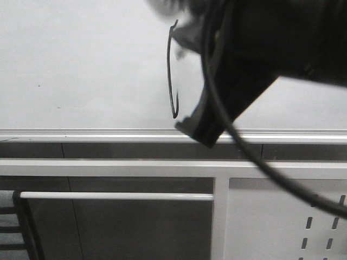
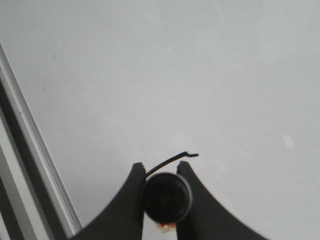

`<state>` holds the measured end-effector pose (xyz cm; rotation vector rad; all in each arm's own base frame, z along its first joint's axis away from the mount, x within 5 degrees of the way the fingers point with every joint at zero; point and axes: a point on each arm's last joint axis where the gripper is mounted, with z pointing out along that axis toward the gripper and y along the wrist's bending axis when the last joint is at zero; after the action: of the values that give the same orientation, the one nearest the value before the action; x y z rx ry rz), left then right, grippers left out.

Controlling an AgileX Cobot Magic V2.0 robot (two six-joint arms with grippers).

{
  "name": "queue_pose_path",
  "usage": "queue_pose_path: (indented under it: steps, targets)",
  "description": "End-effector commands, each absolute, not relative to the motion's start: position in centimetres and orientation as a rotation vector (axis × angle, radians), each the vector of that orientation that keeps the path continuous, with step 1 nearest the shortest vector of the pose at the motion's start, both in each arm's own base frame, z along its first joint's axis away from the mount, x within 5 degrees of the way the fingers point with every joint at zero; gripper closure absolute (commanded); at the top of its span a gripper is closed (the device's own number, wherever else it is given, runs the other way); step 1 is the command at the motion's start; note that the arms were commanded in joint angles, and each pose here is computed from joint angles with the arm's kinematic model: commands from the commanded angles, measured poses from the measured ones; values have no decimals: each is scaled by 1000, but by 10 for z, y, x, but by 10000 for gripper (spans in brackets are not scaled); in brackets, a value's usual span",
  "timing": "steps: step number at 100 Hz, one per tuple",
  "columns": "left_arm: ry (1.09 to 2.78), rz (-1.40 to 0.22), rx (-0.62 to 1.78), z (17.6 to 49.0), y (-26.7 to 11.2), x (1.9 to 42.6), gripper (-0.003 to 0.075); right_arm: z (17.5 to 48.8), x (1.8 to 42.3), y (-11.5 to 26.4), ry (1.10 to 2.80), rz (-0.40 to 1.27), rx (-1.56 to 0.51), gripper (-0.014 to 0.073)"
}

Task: Write number 1 on whiteboard

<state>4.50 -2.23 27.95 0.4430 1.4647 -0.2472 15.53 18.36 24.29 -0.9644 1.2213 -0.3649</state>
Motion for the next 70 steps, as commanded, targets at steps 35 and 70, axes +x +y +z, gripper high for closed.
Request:
queue_pose_path:
  steps: [35,70]
  targets:
    - [1379,-267,398,299,-21,42,720,336,74,177,1378,94,-712,674]
    - [1601,-260,617,327,-30,40,330,371,61,189,1446,411,-770,674]
